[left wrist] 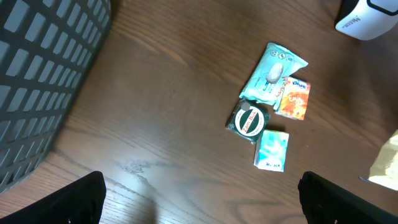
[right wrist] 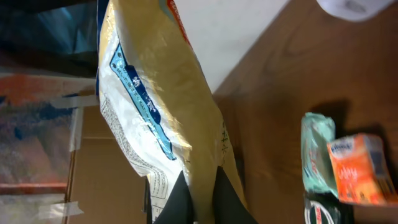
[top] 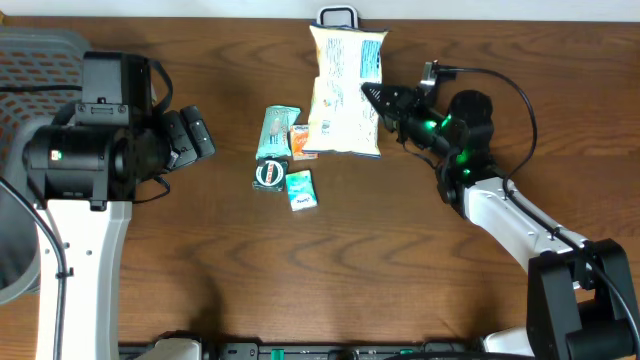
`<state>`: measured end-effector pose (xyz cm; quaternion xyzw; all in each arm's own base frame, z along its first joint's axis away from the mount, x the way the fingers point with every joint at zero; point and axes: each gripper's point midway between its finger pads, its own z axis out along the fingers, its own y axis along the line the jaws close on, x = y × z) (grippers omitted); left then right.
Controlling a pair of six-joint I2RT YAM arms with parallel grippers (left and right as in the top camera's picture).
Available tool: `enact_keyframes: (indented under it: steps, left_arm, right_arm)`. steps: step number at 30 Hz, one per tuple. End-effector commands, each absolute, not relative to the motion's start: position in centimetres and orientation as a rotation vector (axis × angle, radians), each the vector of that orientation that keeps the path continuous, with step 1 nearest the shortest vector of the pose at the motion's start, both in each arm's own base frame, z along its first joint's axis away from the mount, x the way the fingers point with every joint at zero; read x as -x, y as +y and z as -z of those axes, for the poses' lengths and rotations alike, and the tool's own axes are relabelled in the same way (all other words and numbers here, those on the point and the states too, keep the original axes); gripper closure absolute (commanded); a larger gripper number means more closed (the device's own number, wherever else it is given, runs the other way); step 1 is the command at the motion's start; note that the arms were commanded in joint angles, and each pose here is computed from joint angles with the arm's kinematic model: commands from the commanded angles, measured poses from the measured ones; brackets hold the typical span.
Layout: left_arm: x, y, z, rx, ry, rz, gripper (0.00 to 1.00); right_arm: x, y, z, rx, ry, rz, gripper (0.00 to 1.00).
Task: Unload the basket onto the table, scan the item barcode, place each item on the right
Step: 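Hold the bag's back face against the scanner window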
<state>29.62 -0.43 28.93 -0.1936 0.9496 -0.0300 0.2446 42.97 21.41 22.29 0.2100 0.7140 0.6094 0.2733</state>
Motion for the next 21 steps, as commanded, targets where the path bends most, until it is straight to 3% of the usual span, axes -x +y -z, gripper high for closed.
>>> enact_keyframes:
  steps: [1,21]
  left_arm:
    - [-29.5,-0.1,-29.1,0.552,2.583,0.069,0.02]
    - [-29.5,-0.1,-29.1,0.551,2.583,0.07,0.02]
  right_arm:
    - [-42.4,21.8,-23.6,-0.556,1.913,-1.682,0.99]
    - [-42.5,21.6,-22.2,-0.528,1.958,-1.6,0.99]
